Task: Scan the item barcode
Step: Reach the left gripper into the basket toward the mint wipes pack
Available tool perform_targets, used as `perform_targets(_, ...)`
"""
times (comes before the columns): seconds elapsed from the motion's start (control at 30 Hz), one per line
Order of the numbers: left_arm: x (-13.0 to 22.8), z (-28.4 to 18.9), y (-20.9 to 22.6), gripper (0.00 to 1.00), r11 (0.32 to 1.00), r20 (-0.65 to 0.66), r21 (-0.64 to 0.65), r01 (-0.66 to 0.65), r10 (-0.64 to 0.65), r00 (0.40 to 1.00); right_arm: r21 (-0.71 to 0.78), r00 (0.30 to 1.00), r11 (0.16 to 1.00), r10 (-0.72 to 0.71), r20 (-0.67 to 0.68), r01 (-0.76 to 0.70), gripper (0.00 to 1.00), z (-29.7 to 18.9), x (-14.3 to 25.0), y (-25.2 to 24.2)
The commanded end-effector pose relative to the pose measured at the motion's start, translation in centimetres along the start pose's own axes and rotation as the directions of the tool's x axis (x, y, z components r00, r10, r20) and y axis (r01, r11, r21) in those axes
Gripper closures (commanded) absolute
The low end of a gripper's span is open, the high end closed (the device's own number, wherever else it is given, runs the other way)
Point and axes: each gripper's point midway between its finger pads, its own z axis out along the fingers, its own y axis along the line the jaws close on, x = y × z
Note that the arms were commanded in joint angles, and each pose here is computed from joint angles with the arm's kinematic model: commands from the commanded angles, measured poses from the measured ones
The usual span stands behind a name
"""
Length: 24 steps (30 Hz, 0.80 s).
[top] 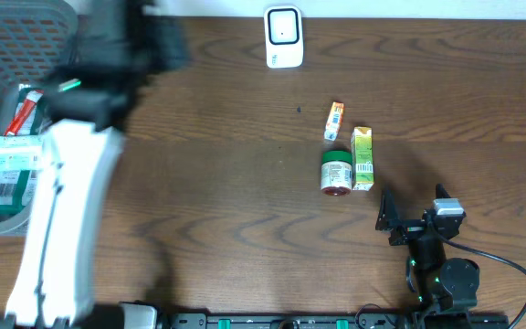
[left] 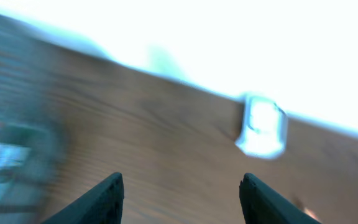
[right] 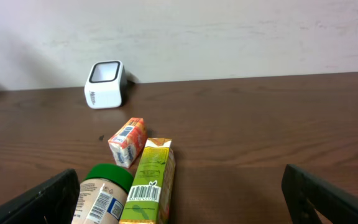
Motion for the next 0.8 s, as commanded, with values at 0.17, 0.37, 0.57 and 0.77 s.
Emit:
perform_targets(0.17, -3.7, -4.1, 16.2, 0.34, 0.893, 0.183, -0.353, 0.278, -0.226, 0.957, -0.008, 1.0, 1.0, 0.011, -0.003, -0.011, 0.01, 0.0, 0.1, 0.2)
perform_targets(0.37, 1.2, -1.8, 26.5, 0.31, 0.71, 0.128, -0.549, 0.441, -0.45, 0.884, -0.008, 1.0, 1.0, 0.011, -0.002, -0.011, 0.01, 0.0, 0.1, 0.2)
perform_targets(0.57, 6.8, 1.5, 32.9, 0.27, 0.55, 0.065, -0.675, 0.492, -0.619, 0.782, -0.007, 1.0, 1.0, 0.011, -0.003, -0.011, 0.01, 0.0, 0.1, 0.2)
perform_targets(0.77, 12.2, 5.1, 36.2, 0.26, 0.47, -0.02, -0.755, 0.457, -0.713, 0.701, -0.008, 1.0, 1.0, 0.011, -0.002, -0.011, 0.01, 0.0, 0.1, 0.2)
